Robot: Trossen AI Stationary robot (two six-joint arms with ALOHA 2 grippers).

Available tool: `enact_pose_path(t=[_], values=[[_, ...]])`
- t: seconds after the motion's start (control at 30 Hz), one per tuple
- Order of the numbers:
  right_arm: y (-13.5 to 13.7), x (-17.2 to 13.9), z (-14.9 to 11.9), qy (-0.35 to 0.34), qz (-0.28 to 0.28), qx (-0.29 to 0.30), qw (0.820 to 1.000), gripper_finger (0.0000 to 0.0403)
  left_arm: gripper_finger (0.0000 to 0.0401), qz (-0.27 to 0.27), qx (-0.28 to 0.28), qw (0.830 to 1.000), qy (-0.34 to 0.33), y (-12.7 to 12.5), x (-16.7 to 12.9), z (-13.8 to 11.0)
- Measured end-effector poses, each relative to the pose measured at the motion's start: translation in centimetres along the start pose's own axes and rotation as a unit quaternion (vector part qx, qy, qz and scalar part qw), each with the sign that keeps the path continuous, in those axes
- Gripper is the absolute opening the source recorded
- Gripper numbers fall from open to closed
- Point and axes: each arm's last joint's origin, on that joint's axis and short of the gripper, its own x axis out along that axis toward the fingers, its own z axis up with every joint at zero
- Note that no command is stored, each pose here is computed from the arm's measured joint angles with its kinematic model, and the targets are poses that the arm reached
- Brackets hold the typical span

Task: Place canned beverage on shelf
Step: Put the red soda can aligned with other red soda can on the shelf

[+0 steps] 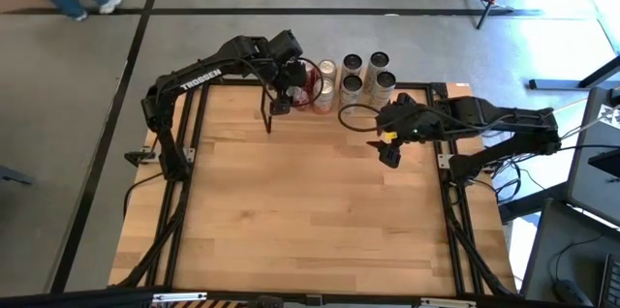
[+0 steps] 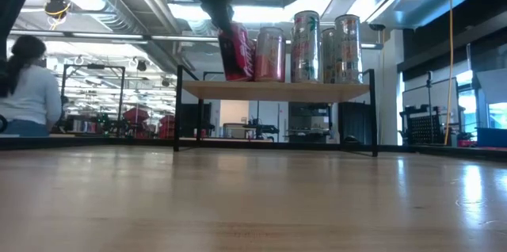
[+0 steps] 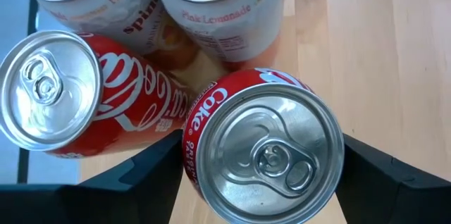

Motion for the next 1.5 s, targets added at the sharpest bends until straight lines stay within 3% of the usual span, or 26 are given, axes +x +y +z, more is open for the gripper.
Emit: enact_pose_path(t=[0.3, 1.1, 1.5], values=[[0.02, 0.01, 0.05, -0.003, 0.0, 0.002, 1.0, 0.0333, 0.029, 0.016, -0.01, 1.0, 0.005, 0.09, 0.01, 0.0], [0.09, 0.01, 0.26, -0.013, 0.003, 0.005, 1.0, 0.0333, 0.0291, -0.005, -0.056, 0.998, -0.001, -0.12, -0.04, 0.01], [0.09, 0.01, 0.26, -0.013, 0.003, 0.005, 1.0, 0.0333, 0.0353, 0.01, -0.034, 0.999, -0.019, 0.14, -0.08, 0.36]])
